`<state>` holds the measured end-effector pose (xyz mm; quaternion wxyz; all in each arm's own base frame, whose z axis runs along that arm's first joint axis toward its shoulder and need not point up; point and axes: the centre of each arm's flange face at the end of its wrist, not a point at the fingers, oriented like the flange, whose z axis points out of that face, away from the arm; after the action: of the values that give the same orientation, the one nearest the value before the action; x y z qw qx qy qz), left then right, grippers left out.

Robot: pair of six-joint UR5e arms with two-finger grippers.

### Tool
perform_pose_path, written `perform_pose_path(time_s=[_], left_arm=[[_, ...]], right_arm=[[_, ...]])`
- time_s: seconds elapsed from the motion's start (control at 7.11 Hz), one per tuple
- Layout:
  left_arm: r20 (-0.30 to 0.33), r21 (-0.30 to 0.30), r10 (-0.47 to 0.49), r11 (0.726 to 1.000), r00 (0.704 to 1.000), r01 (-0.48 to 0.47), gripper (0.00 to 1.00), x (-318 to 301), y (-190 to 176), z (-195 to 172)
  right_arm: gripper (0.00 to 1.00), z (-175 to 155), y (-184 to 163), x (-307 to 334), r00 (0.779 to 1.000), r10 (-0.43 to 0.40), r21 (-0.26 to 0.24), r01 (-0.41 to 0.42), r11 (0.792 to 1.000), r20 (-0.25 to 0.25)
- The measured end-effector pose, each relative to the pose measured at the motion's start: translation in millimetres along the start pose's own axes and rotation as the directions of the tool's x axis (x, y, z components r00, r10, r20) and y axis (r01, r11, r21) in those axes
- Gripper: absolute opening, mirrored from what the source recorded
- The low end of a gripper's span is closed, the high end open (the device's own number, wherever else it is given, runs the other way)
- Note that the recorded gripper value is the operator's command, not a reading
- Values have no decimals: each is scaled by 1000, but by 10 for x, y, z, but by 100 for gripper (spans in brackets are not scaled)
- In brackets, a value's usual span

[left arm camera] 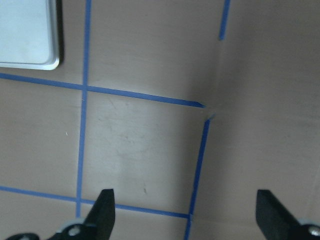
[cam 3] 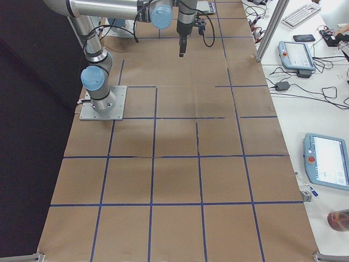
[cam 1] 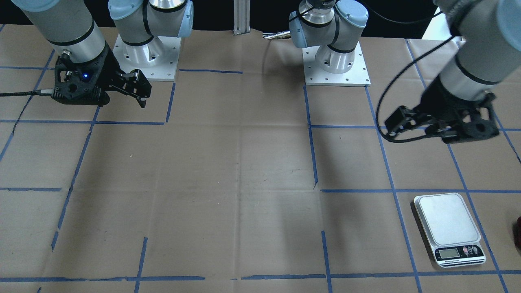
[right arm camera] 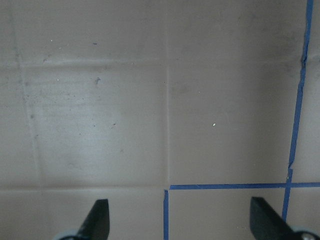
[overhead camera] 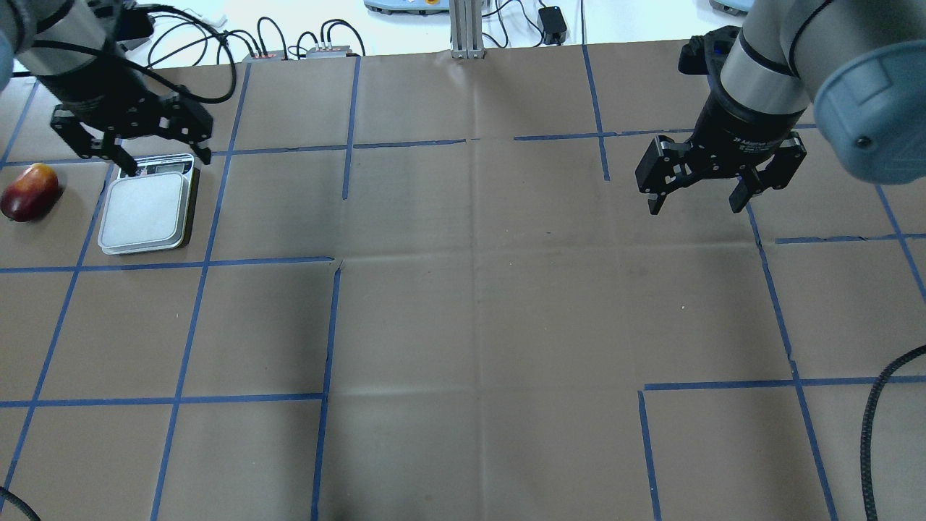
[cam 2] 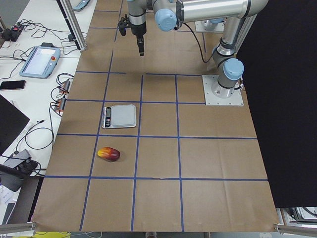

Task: Weigh mango
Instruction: 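Move the left gripper down toward the red-yellow mango beside the scale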

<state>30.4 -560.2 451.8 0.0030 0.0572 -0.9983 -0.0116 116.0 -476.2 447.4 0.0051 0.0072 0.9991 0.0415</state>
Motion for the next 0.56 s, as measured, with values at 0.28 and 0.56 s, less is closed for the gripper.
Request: perform_pose_path(time_s=[0.28,0.56], left_arm=[[14,40,70,997,997,-70,100,-1203,-386,427],[48,72,156,985,987,-159,100,-2379,-608,1070]], right_arm=[[100,1,-1,0,1000,0,0,0,1000,0],[100,2,-2,0,1000,0,-1,0,1000,0]])
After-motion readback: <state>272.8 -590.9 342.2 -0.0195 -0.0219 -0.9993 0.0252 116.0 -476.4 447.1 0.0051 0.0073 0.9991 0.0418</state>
